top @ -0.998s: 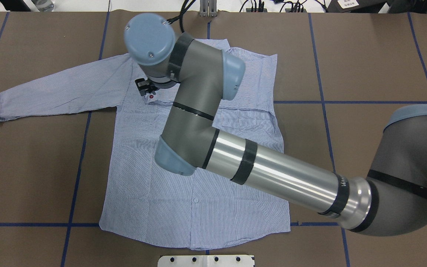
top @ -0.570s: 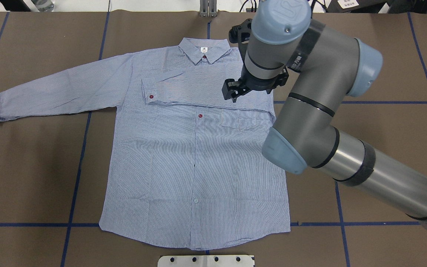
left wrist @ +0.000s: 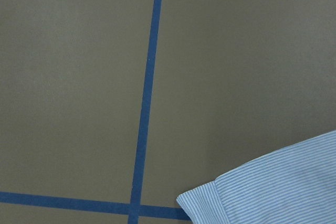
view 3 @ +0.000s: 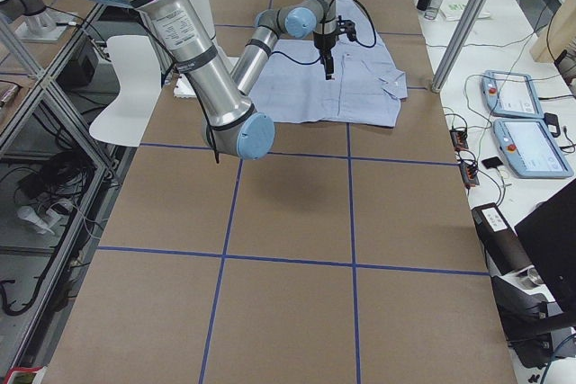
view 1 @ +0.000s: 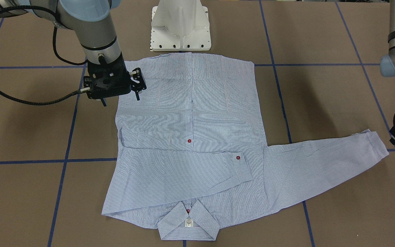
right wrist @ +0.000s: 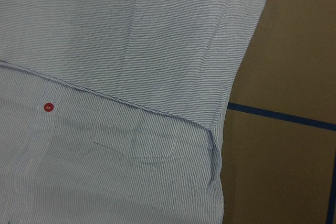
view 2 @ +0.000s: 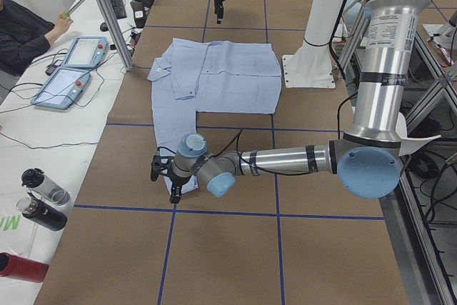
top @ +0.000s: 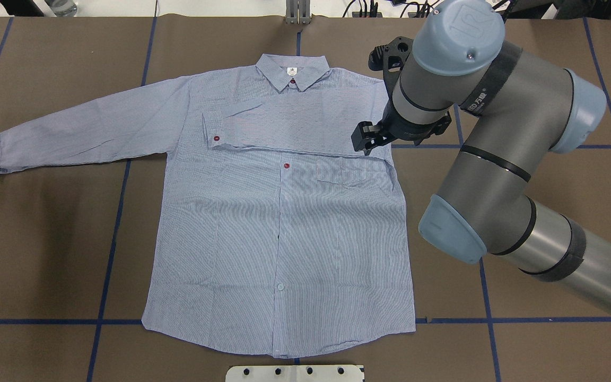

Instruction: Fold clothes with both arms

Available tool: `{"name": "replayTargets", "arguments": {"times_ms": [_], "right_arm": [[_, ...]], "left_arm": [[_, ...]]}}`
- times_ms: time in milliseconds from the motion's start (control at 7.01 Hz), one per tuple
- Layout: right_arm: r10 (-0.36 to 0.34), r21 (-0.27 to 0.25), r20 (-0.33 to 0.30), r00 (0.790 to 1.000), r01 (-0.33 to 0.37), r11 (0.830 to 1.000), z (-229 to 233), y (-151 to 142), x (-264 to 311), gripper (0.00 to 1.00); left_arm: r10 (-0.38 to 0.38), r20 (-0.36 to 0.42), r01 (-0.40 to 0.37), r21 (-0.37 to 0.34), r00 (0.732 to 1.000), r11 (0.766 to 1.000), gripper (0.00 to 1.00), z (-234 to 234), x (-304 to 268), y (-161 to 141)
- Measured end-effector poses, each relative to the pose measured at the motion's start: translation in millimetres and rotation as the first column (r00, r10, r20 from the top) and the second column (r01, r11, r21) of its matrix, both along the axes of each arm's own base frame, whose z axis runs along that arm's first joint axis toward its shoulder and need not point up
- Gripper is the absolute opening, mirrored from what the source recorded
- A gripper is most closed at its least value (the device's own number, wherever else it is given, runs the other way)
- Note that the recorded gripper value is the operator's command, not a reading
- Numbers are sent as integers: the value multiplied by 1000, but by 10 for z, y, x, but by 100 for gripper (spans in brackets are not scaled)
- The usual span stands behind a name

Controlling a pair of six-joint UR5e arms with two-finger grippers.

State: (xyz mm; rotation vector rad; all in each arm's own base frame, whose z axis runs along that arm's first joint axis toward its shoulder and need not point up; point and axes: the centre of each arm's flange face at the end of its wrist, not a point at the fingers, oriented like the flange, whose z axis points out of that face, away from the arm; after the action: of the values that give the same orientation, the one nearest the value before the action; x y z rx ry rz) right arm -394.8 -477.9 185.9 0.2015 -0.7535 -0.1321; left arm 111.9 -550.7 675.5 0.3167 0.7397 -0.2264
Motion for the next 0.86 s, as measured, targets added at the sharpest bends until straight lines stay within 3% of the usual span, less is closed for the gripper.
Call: {"name": "replayTargets", "arguments": {"times_ms": [856], "right_arm": [[6, -1, 4, 1000, -6, 1000, 2, -21, 39, 100]], "left_arm": [[8, 5, -8, -6, 1000, 1000, 62, 209, 338, -48]]}}
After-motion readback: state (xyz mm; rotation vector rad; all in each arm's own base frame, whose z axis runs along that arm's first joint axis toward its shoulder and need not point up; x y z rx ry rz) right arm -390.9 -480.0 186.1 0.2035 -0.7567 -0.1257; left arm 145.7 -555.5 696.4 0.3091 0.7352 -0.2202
